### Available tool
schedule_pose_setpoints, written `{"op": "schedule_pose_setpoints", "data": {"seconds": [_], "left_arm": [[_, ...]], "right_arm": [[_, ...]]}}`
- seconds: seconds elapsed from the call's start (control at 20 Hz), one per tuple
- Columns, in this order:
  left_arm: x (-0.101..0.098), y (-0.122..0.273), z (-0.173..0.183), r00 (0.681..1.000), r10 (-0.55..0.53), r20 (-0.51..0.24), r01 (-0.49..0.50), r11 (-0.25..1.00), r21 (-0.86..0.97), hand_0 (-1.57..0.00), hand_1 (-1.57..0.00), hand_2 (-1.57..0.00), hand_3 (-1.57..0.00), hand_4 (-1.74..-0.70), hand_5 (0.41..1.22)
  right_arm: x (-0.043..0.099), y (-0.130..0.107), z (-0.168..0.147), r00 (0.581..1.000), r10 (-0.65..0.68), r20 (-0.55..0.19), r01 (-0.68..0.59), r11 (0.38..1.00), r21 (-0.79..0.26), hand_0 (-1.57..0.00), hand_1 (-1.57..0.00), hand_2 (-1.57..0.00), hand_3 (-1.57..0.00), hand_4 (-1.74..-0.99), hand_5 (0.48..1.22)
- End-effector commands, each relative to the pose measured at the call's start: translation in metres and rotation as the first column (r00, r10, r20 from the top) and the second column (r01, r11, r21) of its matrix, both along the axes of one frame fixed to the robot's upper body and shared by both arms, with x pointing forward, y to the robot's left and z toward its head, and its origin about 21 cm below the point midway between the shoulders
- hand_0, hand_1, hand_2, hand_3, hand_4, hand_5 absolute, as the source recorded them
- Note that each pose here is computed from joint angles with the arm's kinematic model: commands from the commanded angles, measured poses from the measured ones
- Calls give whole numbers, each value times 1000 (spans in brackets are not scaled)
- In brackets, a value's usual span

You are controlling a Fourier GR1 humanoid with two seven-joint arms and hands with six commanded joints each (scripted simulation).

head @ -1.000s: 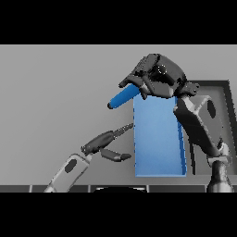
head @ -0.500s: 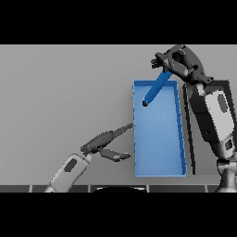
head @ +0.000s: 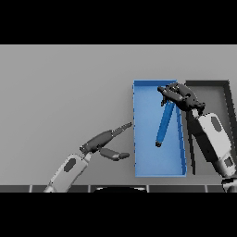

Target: Pick up the blue pipe and place it into the blue bin.

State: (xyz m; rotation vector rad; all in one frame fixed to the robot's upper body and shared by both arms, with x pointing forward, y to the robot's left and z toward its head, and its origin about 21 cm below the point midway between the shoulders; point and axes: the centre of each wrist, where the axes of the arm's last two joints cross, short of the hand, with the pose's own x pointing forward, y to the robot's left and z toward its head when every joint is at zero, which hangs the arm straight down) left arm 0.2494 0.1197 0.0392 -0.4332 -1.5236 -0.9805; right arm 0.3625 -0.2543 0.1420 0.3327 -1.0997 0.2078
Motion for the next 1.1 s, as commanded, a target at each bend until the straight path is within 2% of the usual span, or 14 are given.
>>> {"op": "schedule_pose_setpoints", "data": {"seconds": [0.0, 0.05, 0.1, 0.15, 0.25, 0.3, 0.35, 0.4, 0.45, 0.55, 0.65, 0.8, 0.95, 1.05], "left_arm": [[2, -2, 1, 1000, 3, 1, -3, 1000, 5, 1, 1, 1, 1, -882, 462], [-2, -2, 1, 1000, 2, -6, -2, 1000, 1, 1, 1, 1, 1, -884, 460], [-1, -2, 2, 1000, -3, -5, 3, 1000, 5, 1, 1, 1, 1, -885, 457], [-4, -4, 3, 1000, -2, -6, 2, 1000, -4, 1, 1, 1, 1, -886, 455], [0, 2, 3, 1000, 8, -5, -8, 1000, 7, 1, 1, 1, 1, -885, 454], [1, -2, 3, 1000, 5, -4, -5, 1000, 9, 1, 1, 1, 1, -885, 453], [3, -2, 1, 1000, 9, -12, -9, 1000, 19, 1, 1, 1, 1, -886, 454], [2, -4, 4, 1000, 10, -16, -10, 1000, 10, 1, 1, 1, 1, -888, 453], [0, -3, 2, 1000, 6, -18, -6, 1000, -1, 1, 1, 1, 1, -889, 453], [-1, -3, 2, 1000, 4, -17, -4, 1000, 1, 1, 1, 1, 1, -893, 454], [0, -2, 3, 1000, 6, -14, -6, 1000, 2, 1, 1, 1, 1, -896, 451], [2, -5, 3, 1000, 6, -22, -6, 1000, 4, 1, 1, 1, 1, -901, 453], [0, -5, 1, 1000, 2, -22, -2, 1000, 1, 1, 1, 1, 1, -912, 458], [-2, -2, 2, 1000, -1, -11, 1, 1000, -3, 1, 1, 1, 1, -914, 460]], "right_arm": [[-4, 0, -9, 1000, 10, -21, -11, 1000, -21, -1571, -1571, -1571, -1571, -1622, 1121], [-6, 2, -20, 999, 5, -48, -7, 999, -44, -1571, -1571, -1571, -1571, -1591, 1114], [-5, 4, -25, 998, -1, -58, -3, 998, -65, -1571, -1571, -1571, -1330, -1599, 1110], [-5, 2, -29, 997, -27, -68, 22, 997, -75, -1563, -1459, -1393, -1122, -1547, 1133], [-4, 4, -33, 994, -35, -105, 27, 997, -79, -1045, -933, -891, -718, -1455, 1164], [-3, 4, -38, 992, -47, -116, 36, 995, -96, -836, -746, -712, -574, -1392, 1176], [-3, 5, -40, 992, -43, -122, 30, 994, -105, -668, -597, -570, -459, -1338, 1157], [-5, 7, -44, 975, 9, -221, -46, 986, -162, -534, -477, -456, -367, -1285, 1141], [-6, 7, -47, 968, 31, -249, -81, 978, -193, -427, -382, -364, -293, -1242, 1081], [-6, 7, -50, 965, 49, -256, -113, 964, -240, -273, -244, -233, -187, -1179, 975], [-8, 8, -54, 963, 81, -258, -161, 939, -305, -174, -156, -149, -120, -1149, 887], [-6, 13, -65, 963, 125, -240, -217, 887, -408, -89, -79, -76, -61, -1126, 794], [-4, 9, -66, 968, 107, -229, -202, 871, -447, -45, -40, -38, -31, -1124, 717], [-4, 10, -71, 971, 112, -212, -195, 885, -424, -28, -25, -24, -19, -1120, 702]]}}
